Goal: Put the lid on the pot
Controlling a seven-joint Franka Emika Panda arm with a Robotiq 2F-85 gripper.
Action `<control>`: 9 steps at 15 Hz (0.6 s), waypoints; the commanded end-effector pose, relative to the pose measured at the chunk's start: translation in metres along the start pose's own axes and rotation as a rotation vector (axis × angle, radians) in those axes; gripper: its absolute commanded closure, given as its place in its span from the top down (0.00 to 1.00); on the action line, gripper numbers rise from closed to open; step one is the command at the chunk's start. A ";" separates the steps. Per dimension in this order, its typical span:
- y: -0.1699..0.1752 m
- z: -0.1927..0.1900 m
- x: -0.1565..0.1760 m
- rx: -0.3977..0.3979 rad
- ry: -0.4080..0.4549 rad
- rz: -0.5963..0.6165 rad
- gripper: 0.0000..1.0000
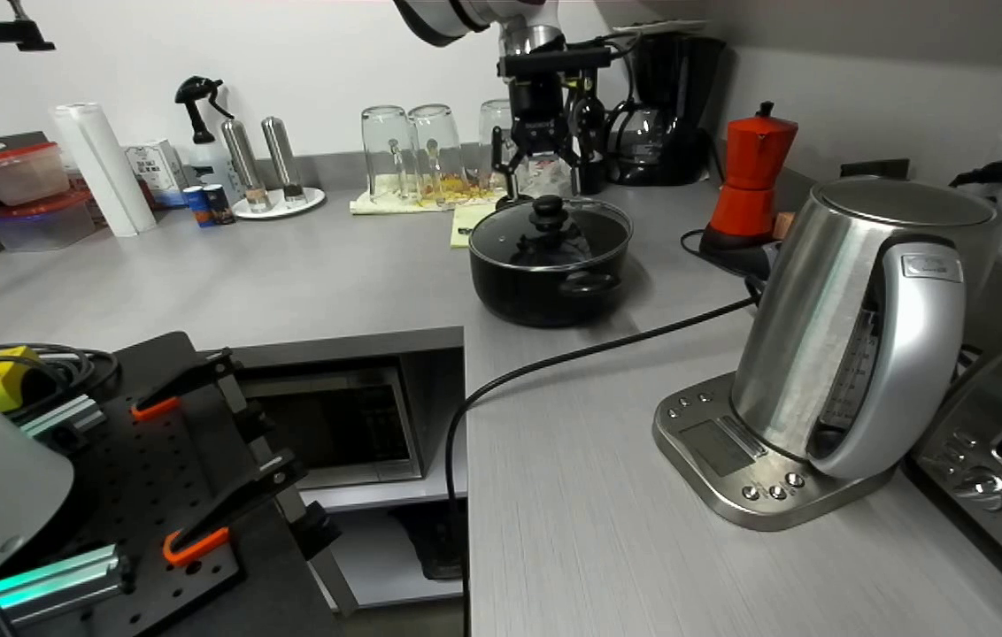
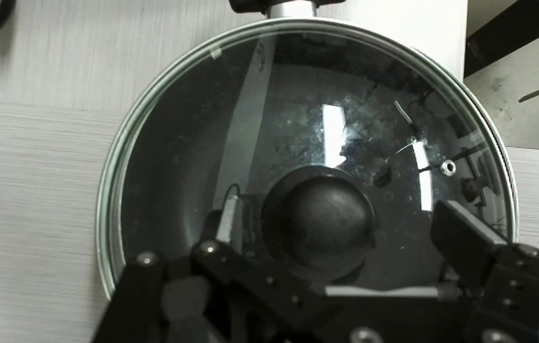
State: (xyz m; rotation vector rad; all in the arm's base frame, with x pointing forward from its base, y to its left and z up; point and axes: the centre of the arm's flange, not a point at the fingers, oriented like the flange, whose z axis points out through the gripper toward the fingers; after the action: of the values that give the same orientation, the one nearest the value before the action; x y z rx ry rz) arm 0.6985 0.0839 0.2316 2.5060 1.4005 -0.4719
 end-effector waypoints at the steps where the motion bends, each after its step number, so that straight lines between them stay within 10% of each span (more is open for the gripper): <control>1: 0.006 0.003 -0.001 0.039 0.009 -0.013 1.00; 2: 0.007 0.004 -0.001 0.041 0.010 -0.013 0.77; 9: 0.008 0.006 -0.001 0.042 0.012 -0.016 0.28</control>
State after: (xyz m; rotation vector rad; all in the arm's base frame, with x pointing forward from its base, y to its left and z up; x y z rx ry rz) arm 0.6984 0.0786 0.2239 2.5187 1.3988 -0.4856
